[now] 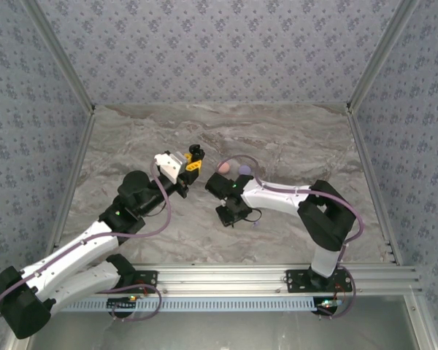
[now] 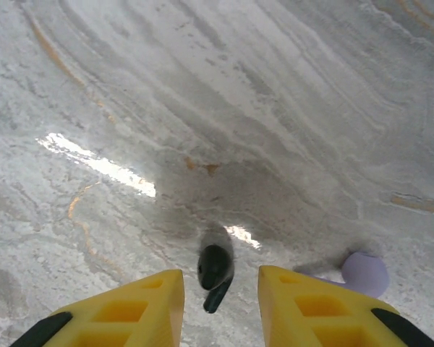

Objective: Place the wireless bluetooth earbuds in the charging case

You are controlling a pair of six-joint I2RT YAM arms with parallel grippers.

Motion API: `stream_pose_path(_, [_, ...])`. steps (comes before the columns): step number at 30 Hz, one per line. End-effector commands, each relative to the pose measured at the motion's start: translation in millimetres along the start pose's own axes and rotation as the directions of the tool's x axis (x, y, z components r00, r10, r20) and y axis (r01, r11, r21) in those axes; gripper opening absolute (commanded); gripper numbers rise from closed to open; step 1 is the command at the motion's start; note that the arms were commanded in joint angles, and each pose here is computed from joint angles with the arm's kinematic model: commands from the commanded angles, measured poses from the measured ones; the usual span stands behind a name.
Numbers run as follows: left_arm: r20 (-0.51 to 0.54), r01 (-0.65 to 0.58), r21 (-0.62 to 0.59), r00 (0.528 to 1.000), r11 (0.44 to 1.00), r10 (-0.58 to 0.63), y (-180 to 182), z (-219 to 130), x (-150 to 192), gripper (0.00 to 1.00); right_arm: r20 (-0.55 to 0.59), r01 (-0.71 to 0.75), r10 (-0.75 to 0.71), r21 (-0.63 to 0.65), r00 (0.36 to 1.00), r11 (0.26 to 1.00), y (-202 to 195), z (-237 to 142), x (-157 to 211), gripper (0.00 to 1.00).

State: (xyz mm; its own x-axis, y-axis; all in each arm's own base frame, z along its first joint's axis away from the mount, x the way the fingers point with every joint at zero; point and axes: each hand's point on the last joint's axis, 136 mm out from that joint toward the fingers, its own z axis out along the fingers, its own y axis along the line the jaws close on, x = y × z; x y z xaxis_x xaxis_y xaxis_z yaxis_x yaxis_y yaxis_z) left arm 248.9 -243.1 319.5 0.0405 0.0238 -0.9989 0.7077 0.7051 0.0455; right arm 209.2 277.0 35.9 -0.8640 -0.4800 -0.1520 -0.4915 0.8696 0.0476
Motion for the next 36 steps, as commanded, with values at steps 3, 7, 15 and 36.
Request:
stream_pose_path(3, [0.046, -0.019, -0.011, 0.999, 1.0, 0.019, 1.1, -4.6, -19.1, 0.0, -0.027, -0.011, 0.011, -0.003, 1.0, 1.0, -0.1, 5.1, 2.5, 0.33])
stream_pose_path(7, [0.043, -0.018, -0.012, 0.999, 1.0, 0.018, 1.2, -4.5, -17.8, 0.0, -0.051, -0.008, 0.007, -0.023, 0.999, 1.0, 5.5, 13.4, 4.2, 0.31])
stream_pose_path(15, [0.038, -0.019, -0.02, 0.999, 1.0, 0.019, 2.6, -5.4, -15.0, 0.0, -0.079, -0.007, 0.005, -0.022, 0.997, 1.0, 5.6, 19.9, 10.3, 0.22])
stream_pose_path(36, [0.092, 0.059, 0.14, 0.993, 0.988, -0.072, -23.1, 25.1, -20.8, 0.0, 0.809, 0.009, 0.174, -0.216, 0.561, 0.976, -49.8, -292.7, -92.4, 0.2])
